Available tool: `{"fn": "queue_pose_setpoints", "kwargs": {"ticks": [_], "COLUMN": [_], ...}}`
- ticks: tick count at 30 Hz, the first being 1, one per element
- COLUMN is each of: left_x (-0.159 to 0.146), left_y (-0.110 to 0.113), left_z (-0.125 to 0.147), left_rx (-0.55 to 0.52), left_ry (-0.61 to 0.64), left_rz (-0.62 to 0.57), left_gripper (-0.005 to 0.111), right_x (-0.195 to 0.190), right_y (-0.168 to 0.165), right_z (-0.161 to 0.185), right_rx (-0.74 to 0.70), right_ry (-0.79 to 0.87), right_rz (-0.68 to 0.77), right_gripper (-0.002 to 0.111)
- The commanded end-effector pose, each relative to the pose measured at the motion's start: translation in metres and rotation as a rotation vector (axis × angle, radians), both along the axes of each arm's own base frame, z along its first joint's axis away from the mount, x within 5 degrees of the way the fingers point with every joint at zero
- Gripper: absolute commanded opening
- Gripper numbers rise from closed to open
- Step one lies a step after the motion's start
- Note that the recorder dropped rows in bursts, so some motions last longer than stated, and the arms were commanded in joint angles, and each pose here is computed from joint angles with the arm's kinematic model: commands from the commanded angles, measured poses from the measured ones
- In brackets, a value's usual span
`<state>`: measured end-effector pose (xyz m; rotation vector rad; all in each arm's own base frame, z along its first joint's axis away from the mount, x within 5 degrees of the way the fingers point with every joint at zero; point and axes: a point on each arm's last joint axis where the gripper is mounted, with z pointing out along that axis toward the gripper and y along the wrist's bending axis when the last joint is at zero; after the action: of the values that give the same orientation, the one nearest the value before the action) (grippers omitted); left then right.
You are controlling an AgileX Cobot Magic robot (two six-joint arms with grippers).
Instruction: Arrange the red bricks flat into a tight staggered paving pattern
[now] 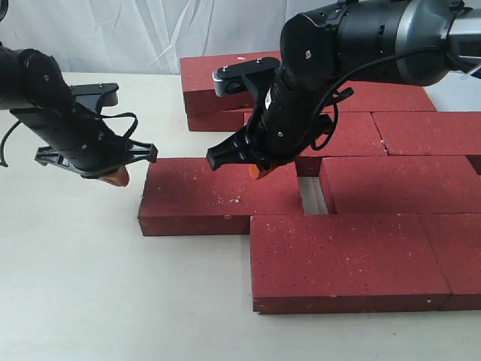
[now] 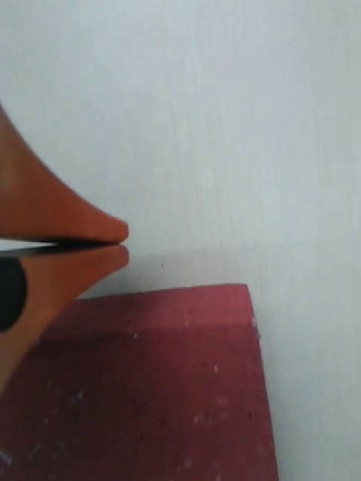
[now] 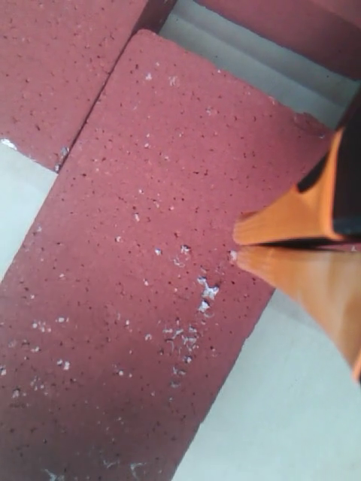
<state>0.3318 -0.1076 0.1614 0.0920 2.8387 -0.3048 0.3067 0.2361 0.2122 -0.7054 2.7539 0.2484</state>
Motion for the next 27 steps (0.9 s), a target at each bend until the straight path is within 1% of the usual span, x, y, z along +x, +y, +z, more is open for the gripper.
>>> {"fn": "queue_pose_setpoints", "kwargs": {"ticks": [1,3,8,11,13,16,23,27], "left_x": [-0.005,-0.004,-0.003,-0.003,-0.003,-0.003,-0.009,-0.008], "left_y": [-0.006,-0.006,-0.012,-0.020,-0.022,-0.023,-0.045,-0.049], "left_z": [0.007,0.001,-0.021,-0.019,-0.019,-0.018,-0.018,-0.017], "left_rx": [0.009,0.013,-0.040,-0.122,-0.145,-0.156,-0.154,-0.158], "left_ry": [0.015,0.033,0.113,0.106,0.101,0.101,0.076,0.047], "left_rz": [-0.012,-0.011,0.024,-0.012,-0.028,-0.018,-0.073,-0.069], "left_gripper": [0.000,0.000,0.000,0.000,0.000,0.000,0.000,0.000], "right_x": [0.001,0.001,0.001,0.001,0.002,0.002,0.001,0.001], "right_y": [-0.002,-0.002,-0.002,-0.002,-0.002,-0.002,-0.001,-0.001], "right_z": [0.004,0.004,0.004,0.004,0.004,0.004,0.004,0.004], "right_rx": [0.001,0.001,0.003,0.008,0.009,0.009,0.016,0.016], "right_ry": [-0.016,-0.013,-0.012,-0.019,-0.021,-0.021,-0.015,-0.015], "right_rz": [-0.001,-0.001,-0.002,-0.003,-0.003,-0.003,-0.008,-0.008], "right_gripper": [-0.001,-0.001,-0.001,-0.001,-0.001,-0.001,-0.001,-0.001]}}
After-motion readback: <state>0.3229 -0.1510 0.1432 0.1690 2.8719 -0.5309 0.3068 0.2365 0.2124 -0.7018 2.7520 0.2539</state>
